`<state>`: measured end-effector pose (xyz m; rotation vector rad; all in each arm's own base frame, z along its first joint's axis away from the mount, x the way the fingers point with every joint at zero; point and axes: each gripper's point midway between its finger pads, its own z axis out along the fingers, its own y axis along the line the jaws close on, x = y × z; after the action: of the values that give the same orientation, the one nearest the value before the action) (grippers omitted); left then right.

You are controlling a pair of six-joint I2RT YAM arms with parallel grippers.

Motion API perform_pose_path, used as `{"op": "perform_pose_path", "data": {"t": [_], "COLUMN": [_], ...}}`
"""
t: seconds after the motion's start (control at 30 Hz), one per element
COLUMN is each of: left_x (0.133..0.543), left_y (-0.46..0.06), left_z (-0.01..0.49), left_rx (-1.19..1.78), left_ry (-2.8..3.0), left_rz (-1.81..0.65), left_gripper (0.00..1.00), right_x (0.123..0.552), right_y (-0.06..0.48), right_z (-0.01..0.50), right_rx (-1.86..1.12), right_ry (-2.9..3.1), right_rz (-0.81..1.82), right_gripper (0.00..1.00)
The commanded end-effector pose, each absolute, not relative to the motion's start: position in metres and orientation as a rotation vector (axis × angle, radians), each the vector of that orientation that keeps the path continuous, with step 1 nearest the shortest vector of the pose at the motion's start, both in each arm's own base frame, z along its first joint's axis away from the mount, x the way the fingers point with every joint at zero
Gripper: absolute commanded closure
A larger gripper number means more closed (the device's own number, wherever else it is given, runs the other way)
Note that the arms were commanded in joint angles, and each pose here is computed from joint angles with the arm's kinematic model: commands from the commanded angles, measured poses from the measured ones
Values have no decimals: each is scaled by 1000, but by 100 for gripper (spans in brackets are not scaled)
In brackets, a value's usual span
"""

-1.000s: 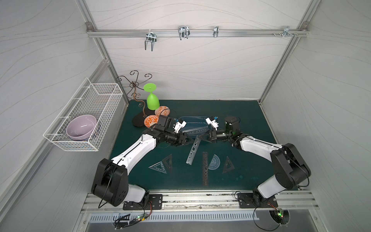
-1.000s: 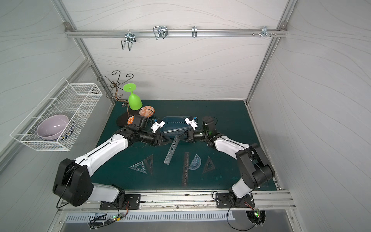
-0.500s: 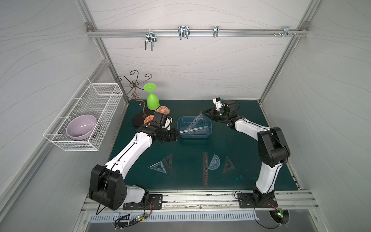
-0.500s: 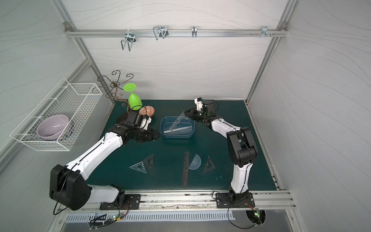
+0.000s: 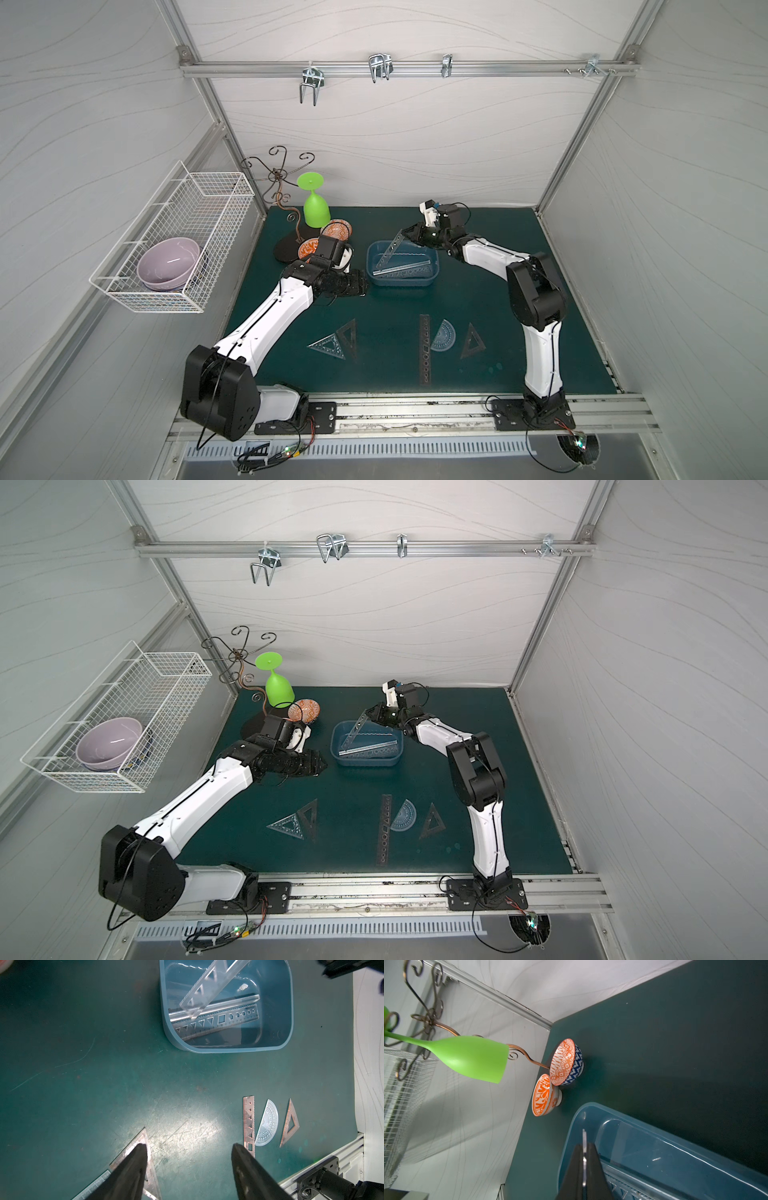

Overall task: Put the scattered rulers into the storage box
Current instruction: Place the ruler in the storage box.

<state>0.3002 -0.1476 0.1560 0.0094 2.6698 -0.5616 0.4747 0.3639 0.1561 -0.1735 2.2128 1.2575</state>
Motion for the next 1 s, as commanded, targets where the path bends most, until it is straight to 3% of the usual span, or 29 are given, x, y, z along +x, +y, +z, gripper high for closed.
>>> {"op": "perform_pose_path", "data": {"t": [0.0,0.27,0.5,0.67,0.83,0.97], "left_x": [304,304,305,304,297,280], "left_y": [-148,-149,-148,-148,-154,-172], "left_z": [165,163,164,162,160,154], "left_rx": [33,31,34,22,25,46], "left_ry": [2629,2635,2632,2645,2656,2673], "left_rz": [-564,-569,-554,-561,-557,-568], "left_gripper": [31,31,31,31,31,32], "right_x": [471,464,467,473,462,415], "right_y": [373,374,362,343,325,309], "right_z": [142,121,118,143,183,198], "right_rx": [-199,-213,-231,-234,-282,-331], "right_ry": [2235,2269,2277,2251,2227,2252], "right_rz": [1228,1219,1208,1167,1093,1057], "right_gripper": [100,100,78,66,59,59]}}
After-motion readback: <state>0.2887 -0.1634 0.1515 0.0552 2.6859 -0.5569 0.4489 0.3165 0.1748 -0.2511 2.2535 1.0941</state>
